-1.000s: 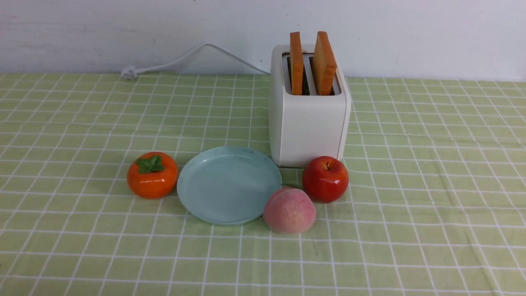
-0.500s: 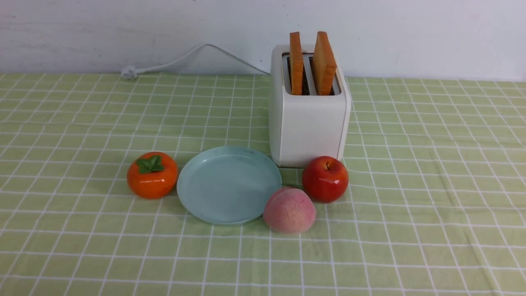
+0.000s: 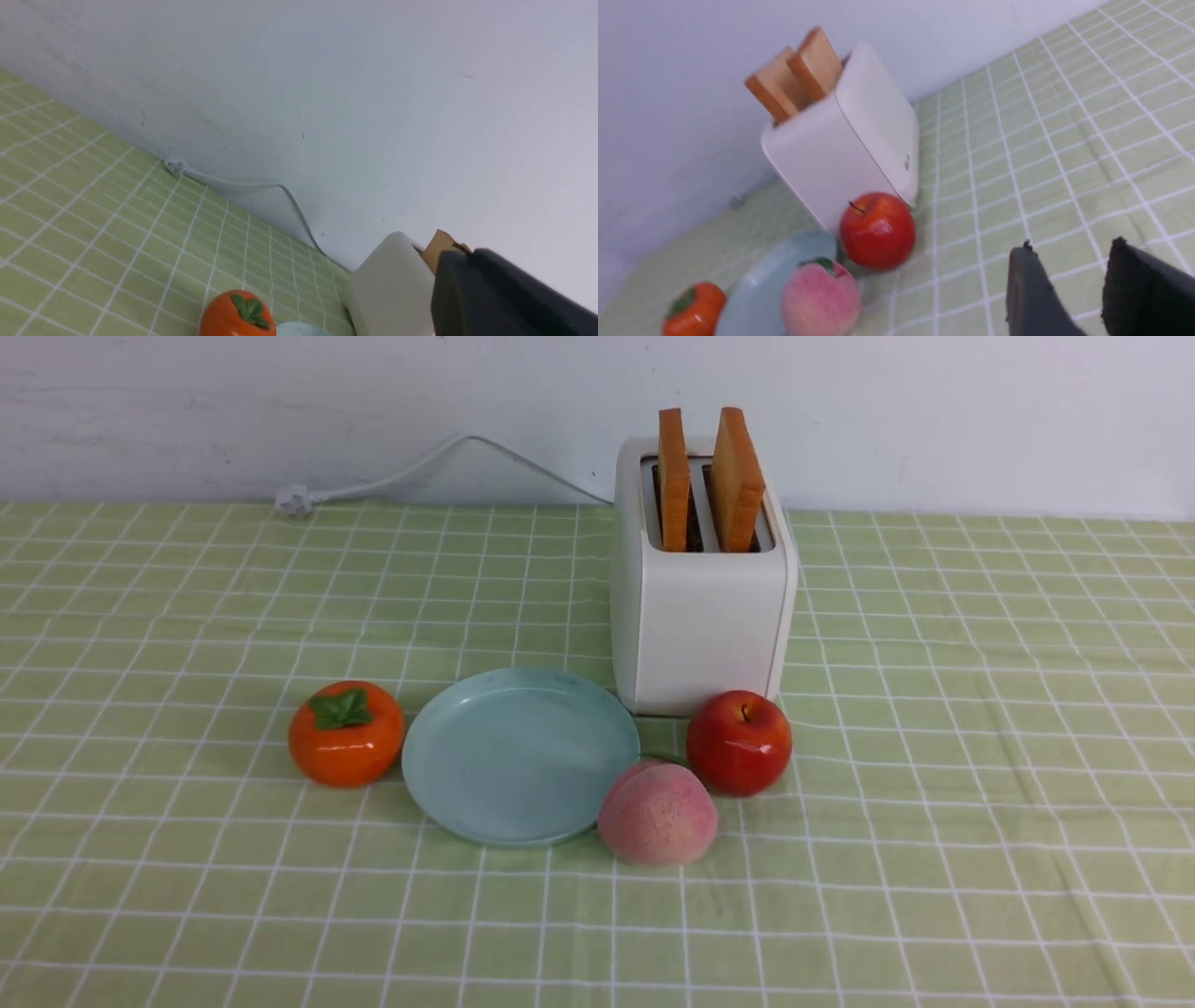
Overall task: Take toasted bread from bread machine on green coffee tablecloth place on plate.
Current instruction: 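Reach for a toast slice standing in the toaster with the left gripper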
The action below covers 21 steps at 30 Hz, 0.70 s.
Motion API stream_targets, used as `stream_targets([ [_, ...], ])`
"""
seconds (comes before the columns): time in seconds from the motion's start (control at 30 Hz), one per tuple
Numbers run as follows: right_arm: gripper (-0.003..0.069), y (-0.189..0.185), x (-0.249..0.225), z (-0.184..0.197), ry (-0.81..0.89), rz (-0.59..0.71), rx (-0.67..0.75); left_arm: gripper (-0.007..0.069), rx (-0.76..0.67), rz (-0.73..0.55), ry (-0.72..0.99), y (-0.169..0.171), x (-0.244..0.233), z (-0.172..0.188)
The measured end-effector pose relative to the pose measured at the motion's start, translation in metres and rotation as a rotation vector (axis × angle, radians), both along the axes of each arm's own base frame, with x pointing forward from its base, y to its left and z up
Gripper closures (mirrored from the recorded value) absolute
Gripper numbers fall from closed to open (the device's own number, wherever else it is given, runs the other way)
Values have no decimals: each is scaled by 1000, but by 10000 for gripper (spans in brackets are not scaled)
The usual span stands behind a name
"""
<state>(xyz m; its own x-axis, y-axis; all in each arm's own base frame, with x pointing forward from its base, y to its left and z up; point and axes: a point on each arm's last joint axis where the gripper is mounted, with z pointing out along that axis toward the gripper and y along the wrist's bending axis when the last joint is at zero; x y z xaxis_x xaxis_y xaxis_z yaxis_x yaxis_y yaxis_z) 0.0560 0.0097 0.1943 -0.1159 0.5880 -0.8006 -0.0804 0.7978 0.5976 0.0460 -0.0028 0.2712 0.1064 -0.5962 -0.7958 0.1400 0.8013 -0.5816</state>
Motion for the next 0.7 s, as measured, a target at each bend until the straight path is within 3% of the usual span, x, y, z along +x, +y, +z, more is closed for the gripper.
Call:
stream_targets([
  [0.17,470,1,-2,13,-24,14,76,638,94,12,110,-1,23,17],
  [0.4,604,14,-3,75,42,171,-197,638,228,-73,227,-13,77,53],
  [0.53,641,21,8,105,129,295,-381,638,301,-231,182,-49,122,65],
  [0.7,642,22,16,115,126,314,-458,638,357,-406,109,-113,167,54],
])
